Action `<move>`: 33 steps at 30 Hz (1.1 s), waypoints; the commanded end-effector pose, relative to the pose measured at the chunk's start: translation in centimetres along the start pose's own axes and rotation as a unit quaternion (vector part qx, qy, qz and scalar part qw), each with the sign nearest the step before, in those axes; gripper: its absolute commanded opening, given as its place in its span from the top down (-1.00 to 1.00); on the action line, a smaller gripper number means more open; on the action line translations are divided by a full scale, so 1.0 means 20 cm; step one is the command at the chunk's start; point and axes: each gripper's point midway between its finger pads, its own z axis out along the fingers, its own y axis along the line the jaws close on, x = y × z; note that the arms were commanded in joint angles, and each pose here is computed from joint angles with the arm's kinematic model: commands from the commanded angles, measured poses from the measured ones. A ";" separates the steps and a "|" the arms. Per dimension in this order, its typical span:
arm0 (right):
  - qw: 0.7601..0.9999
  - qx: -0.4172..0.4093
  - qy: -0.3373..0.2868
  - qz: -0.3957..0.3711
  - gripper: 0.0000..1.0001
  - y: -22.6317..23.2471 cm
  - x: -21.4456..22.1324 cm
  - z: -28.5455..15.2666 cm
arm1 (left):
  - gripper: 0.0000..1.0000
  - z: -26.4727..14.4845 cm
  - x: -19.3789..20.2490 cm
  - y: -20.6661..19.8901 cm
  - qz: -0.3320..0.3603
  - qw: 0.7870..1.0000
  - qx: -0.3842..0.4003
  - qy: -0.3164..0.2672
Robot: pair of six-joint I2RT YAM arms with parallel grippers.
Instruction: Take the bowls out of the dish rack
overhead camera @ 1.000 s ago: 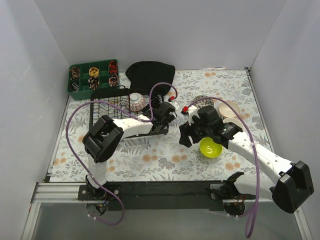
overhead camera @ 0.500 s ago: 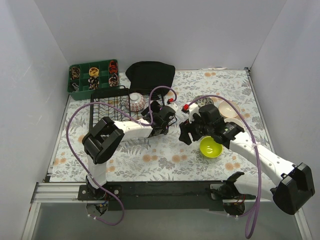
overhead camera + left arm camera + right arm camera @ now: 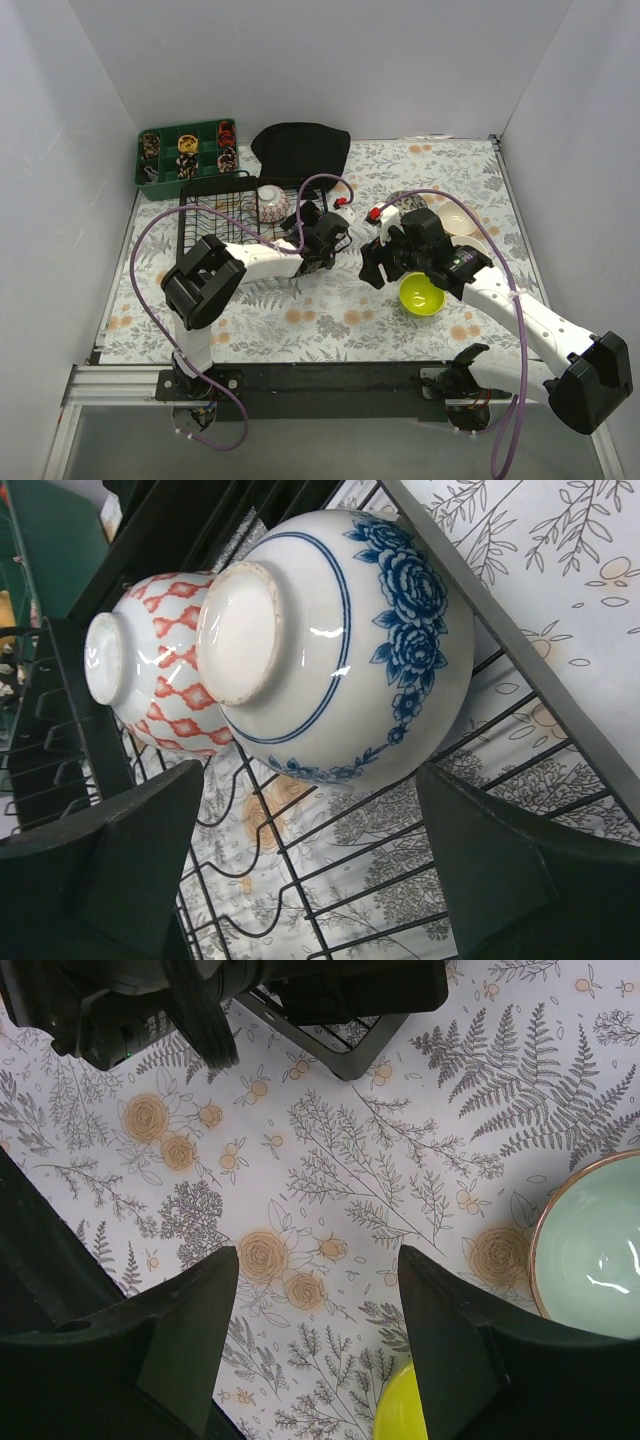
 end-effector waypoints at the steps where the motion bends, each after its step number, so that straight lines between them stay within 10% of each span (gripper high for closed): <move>1: 0.999 0.001 -0.034 -0.011 -0.46 0.00 -0.09 -0.02 | -0.73 -0.09 -0.15 0.32 -0.042 0.995 -0.087 -0.041; 20: 0.999 -0.007 -0.032 -0.006 -0.46 0.02 -0.07 -0.01 | -0.83 -0.01 -0.12 0.23 -0.018 0.998 -0.045 -0.036; 33: 0.999 -0.020 -0.036 -0.006 -0.46 0.04 -0.09 -0.02 | -0.96 -0.20 -0.28 0.36 -0.309 0.947 0.072 -0.043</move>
